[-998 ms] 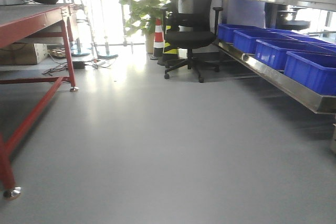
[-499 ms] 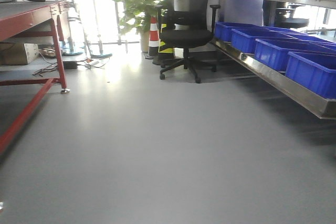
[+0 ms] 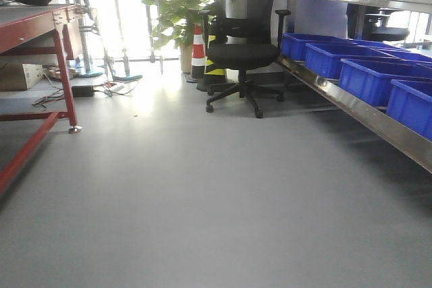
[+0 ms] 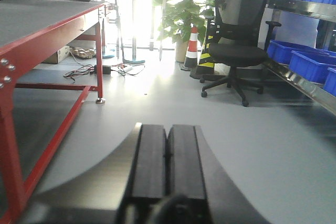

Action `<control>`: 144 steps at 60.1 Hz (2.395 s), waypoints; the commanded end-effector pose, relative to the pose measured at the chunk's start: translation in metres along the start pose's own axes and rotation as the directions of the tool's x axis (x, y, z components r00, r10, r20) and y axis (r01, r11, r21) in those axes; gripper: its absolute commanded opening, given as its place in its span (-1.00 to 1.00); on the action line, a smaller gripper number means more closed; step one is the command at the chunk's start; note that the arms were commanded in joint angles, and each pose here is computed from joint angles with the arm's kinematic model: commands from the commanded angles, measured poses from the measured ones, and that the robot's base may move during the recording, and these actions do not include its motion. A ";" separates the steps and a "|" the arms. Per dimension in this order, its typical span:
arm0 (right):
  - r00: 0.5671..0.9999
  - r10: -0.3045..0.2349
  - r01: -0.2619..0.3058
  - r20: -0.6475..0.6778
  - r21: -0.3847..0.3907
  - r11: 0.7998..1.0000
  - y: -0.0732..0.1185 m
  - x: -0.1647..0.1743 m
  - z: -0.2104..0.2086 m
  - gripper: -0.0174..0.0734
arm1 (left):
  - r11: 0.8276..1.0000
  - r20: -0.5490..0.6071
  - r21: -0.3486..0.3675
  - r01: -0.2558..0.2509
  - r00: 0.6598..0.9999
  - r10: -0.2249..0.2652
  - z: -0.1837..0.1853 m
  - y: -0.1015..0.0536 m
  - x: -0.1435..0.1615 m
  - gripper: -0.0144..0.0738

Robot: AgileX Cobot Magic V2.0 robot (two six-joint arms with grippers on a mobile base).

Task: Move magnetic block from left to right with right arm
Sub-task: 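Drive away from the first table carrying the cube in the right gripper, then turn and drive to the second carpeted table holding the cube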

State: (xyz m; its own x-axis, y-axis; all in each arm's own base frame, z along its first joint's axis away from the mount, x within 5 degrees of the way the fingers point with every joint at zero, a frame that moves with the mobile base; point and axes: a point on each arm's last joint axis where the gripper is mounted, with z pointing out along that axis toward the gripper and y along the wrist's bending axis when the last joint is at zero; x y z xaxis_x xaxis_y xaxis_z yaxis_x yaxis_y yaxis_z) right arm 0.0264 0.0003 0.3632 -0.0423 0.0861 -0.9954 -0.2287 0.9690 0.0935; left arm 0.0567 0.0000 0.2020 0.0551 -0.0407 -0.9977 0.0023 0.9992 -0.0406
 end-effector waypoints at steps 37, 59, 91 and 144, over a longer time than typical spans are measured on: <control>0.994 -0.016 0.018 0.109 -0.011 1.000 0.002 -0.016 -0.002 -0.40 | 1.000 0.094 0.004 0.006 0.996 -0.007 -0.001 0.000 -0.006 -0.94; 0.994 -0.016 0.018 0.109 -0.011 1.000 0.002 -0.016 -0.002 -0.40 | 1.000 0.094 0.004 0.006 0.996 -0.007 -0.001 0.000 -0.006 -0.94; 0.994 -0.017 0.018 0.106 -0.011 1.000 0.002 -0.016 -0.001 -0.40 | 1.000 0.093 0.006 0.006 0.996 -0.007 -0.001 0.000 -0.006 -0.94; 0.994 -0.017 0.018 0.106 -0.011 1.000 0.002 -0.016 -0.001 -0.40 | 1.000 0.092 0.004 0.006 0.996 -0.007 -0.001 0.000 -0.006 -0.94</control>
State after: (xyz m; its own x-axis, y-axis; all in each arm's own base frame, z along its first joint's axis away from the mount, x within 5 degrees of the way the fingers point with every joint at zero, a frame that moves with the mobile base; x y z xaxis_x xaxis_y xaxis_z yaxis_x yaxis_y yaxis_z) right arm 0.0264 0.0003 0.3633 -0.0407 0.0846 -0.9956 -0.2291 0.9691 0.0917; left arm 0.0567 0.0000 0.2020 0.0550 -0.0407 -0.9977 0.0024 0.9992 -0.0406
